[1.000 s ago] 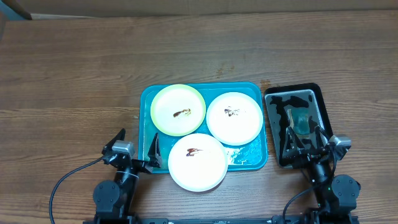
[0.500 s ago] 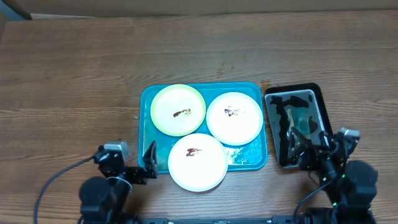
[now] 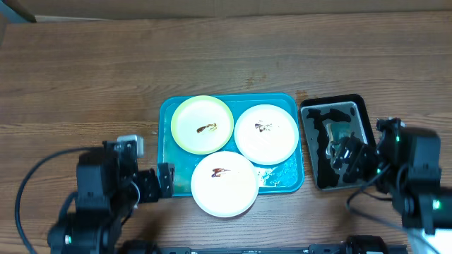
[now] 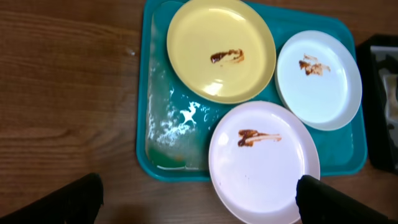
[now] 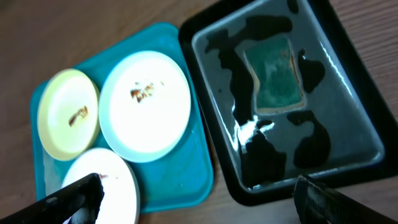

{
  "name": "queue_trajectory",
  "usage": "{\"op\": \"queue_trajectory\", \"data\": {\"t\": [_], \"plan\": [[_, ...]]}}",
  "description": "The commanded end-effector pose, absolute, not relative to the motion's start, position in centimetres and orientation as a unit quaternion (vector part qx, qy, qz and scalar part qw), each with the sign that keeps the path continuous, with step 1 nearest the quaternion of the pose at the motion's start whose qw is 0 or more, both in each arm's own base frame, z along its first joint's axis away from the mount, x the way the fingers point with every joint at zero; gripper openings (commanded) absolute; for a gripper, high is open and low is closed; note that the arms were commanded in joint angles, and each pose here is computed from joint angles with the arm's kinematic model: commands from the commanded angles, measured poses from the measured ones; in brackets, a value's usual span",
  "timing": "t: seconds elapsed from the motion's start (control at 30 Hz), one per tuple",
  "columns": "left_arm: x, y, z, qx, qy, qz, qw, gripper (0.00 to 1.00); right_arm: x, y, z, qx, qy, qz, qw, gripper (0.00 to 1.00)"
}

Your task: Clean dirty plates on tray and stack at the side

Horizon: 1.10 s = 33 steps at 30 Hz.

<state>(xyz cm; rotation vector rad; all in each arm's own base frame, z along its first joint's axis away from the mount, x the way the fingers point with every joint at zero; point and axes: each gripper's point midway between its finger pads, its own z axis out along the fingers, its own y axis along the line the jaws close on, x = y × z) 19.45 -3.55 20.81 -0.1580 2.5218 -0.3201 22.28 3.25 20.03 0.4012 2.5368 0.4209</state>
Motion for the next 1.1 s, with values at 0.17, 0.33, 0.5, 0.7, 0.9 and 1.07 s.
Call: {"op": "queue_trajectory", "data": {"t": [0.17,0.33,0.5,0.7,0.9,1.07], "plan": [[21.1,-6.4,20.6,-0.042,0.95,-0.197,0.24,1.0,24.5,2.3,20.5,0.142,0.95,0.126,0.247,1.0],[22.7,-6.4,20.1,-0.016,0.951,-0.191,0.244,1.0,26.0,0.8,19.4,0.152,0.954,0.084,0.244,1.0],[26.4,-7.5,20.2,0.046,0.936,-0.207,0.28,0.96,27.9,0.1,17.2,0.158,0.96,0.063,0.221,0.94],[29.8,-7.6,19.4,0.074,0.93,-0.201,0.3,0.96,30.1,-0.6,13.4,0.148,0.972,0.037,0.177,0.88],[32.4,-7.5,19.1,0.093,0.921,-0.191,0.326,0.97,31.7,-2.3,9.1,0.157,0.978,-0.017,0.134,0.86],[33.3,-7.5,19.6,0.096,0.915,-0.187,0.345,1.0,31.8,-2.3,5.7,0.16,0.983,-0.02,0.088,0.73]]}}
